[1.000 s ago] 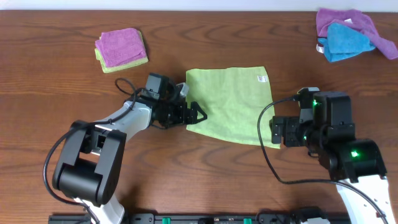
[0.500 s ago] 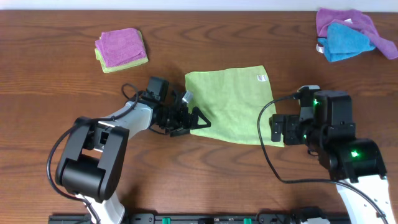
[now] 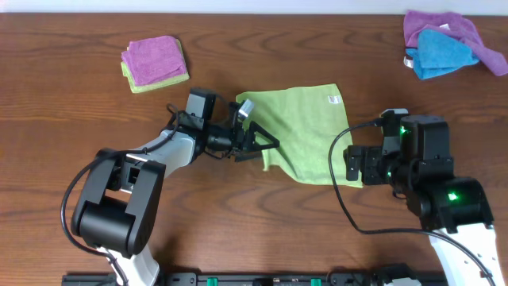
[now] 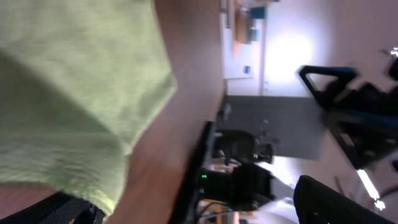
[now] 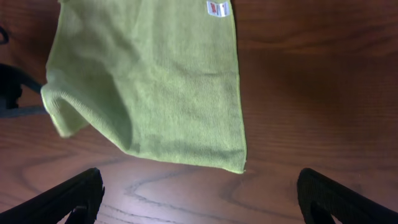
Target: Fold the cloth
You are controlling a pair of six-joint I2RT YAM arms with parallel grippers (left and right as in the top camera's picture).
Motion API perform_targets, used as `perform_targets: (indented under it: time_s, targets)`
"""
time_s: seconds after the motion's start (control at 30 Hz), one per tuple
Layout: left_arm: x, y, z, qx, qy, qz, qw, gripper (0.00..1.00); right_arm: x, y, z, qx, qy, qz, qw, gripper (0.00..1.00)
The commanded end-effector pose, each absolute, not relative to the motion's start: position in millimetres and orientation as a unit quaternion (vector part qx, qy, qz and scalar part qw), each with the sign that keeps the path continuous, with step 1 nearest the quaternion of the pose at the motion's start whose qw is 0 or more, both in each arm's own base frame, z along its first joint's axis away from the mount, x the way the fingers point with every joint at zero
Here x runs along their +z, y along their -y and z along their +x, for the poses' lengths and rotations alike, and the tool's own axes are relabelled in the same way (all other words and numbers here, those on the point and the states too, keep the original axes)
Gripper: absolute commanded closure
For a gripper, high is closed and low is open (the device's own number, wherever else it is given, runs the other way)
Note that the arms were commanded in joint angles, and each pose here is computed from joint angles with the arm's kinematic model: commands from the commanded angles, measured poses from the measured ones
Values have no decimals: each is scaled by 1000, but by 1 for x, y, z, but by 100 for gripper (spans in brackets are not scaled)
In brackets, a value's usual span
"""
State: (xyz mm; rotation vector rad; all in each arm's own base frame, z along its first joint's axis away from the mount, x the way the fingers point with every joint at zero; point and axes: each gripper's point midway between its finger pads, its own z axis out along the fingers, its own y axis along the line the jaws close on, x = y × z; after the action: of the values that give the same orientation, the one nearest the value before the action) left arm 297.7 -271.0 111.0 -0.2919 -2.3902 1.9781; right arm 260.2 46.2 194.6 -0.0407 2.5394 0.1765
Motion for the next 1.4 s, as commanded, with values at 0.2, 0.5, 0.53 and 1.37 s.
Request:
perform_targets:
  time_s: [0.2,0.5,0.53,1.37]
  targets:
    - [125,251,302,671,737,-71,42,4,195,-46,260,66,-953,-24,296,1]
    - [128,220,301,690,720,-16,75,4,197,-46,263,64,-950,-31,303,1]
    - [127,218,299,689,720,-9,80,4,198,-46,264,65,-949,-31,306,1]
    - [47,180,283,383,913,110,90,4,185,-59,287,84,-949,-61,299,1]
